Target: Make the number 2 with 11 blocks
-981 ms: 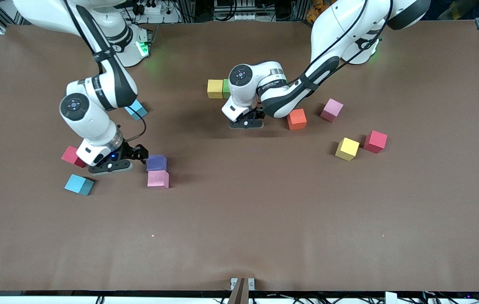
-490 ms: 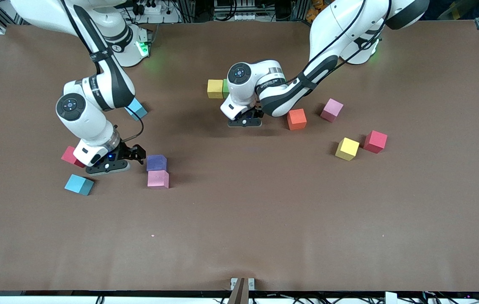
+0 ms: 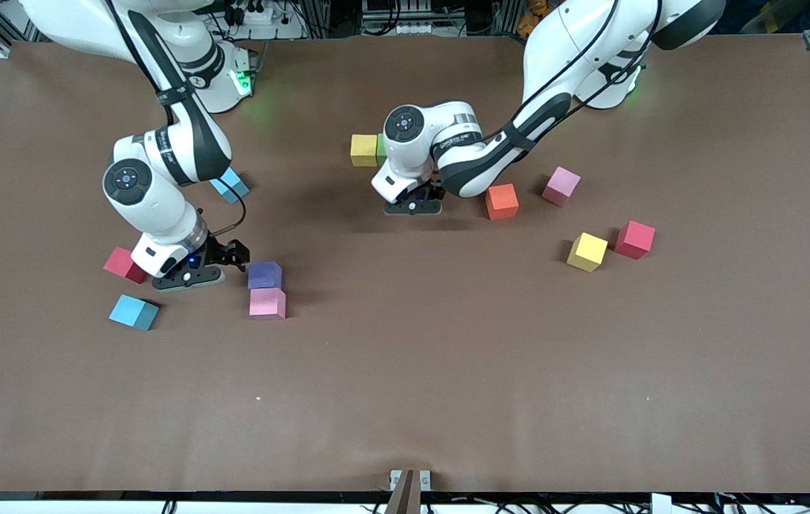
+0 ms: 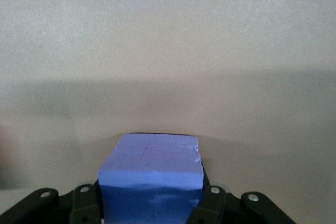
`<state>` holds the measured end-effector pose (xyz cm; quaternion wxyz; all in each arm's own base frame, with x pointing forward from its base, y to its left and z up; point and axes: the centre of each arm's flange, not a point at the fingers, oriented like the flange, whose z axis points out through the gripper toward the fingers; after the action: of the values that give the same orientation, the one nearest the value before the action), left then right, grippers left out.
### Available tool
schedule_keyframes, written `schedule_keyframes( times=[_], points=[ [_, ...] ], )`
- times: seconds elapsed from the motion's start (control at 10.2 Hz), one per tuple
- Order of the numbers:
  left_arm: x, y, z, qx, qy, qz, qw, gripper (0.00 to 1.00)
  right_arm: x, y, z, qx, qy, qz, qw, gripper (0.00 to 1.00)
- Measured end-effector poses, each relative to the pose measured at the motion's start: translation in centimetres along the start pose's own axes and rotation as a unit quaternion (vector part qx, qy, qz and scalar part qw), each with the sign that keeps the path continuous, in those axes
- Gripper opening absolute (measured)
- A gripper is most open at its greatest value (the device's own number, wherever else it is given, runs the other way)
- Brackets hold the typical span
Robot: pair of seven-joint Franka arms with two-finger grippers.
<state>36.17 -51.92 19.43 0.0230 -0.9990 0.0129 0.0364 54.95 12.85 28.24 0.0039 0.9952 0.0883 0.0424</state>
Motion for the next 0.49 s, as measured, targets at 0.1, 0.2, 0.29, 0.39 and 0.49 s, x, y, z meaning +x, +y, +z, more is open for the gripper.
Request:
schedule_keyframes(
  times=[0.1,0.2,0.29,0.39,0.49],
  points=[
    [0.01,0.08,-0.09,-0.001,0.001,0.000,1.000,0.59,-0.07,-0.07,0.07,0.000,-0.001,-0.001,1.000,1.00],
    [-0.10,0.18,-0.09,-0.001,0.001,0.001,1.000,0.59,-0.13,-0.17,0.15,0.000,-0.001,-0.002,1.000,1.00],
    [-0.33,0.34,-0.05,-0.001,0.001,0.003,1.000,0.59,-0.23,-0.39,0.37,0.001,-0.002,-0.003,1.000,1.00],
    [-0.51,0.45,0.00,0.000,0.000,0.005,1.000,0.59,-0.37,-0.66,0.67,0.002,-0.003,-0.006,1.000,1.00],
    [-0.59,0.47,0.06,0.000,0.000,0.005,1.000,0.60,-0.52,-1.02,0.98,0.002,-0.004,-0.009,1.000,1.00]
  ],
)
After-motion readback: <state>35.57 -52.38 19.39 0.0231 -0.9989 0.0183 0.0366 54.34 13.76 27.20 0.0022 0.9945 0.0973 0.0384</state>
